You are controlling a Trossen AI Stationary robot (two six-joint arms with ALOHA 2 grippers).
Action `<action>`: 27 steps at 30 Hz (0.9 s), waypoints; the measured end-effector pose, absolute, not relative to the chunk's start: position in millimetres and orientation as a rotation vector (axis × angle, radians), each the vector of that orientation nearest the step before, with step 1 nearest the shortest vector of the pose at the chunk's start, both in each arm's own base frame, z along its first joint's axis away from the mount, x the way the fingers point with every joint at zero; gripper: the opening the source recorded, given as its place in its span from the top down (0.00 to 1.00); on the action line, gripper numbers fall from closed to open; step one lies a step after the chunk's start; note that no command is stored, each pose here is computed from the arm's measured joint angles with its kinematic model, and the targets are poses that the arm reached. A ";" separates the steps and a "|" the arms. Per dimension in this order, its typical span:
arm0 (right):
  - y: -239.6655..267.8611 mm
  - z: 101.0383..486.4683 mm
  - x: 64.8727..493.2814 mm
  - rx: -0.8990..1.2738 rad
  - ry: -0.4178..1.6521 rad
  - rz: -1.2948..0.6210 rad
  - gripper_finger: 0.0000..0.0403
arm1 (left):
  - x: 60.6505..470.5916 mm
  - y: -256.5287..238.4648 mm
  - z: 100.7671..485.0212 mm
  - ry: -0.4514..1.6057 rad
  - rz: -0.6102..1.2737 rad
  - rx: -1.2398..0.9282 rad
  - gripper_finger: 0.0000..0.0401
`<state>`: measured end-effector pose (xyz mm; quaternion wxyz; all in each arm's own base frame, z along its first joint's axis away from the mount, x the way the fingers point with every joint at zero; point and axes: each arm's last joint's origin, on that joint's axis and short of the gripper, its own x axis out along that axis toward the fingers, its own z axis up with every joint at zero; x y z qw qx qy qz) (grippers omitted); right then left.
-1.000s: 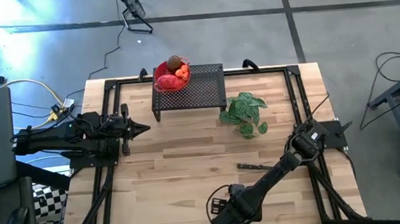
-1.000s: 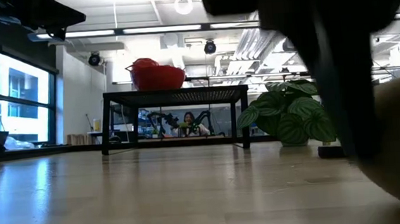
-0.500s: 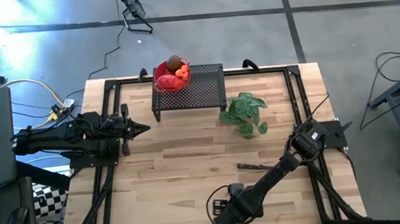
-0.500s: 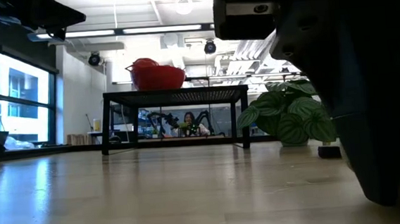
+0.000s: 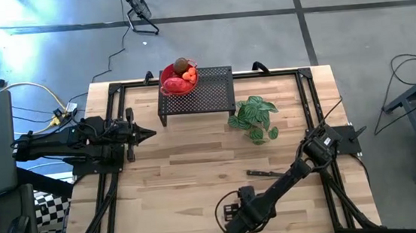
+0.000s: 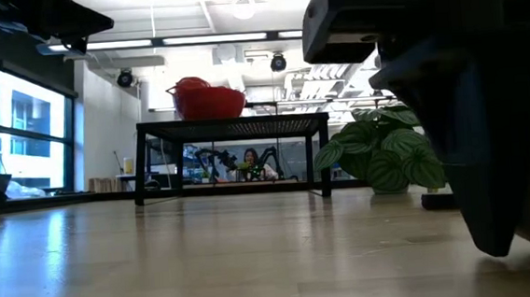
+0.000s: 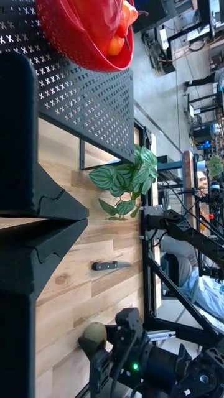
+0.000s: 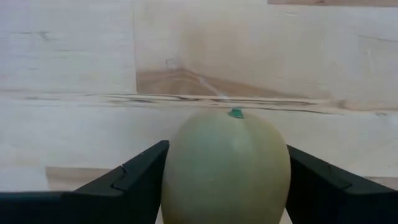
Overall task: Pick & Place Fruit
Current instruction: Put the brown kiwi in the red strainer bowl on the shelf
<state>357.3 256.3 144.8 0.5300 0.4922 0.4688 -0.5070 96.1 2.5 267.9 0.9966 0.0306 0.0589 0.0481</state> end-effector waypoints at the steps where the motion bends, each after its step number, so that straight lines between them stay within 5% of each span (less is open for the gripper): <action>1: 256.6 144.8 357.5 1.183 1.120 -1.210 0.35 | 96.1 2.4 267.9 0.118 0.096 0.061 1.00; 27: 256.9 146.7 360.2 1.175 1.148 -1.150 0.43 | 96.2 2.5 267.7 0.119 0.096 0.061 1.00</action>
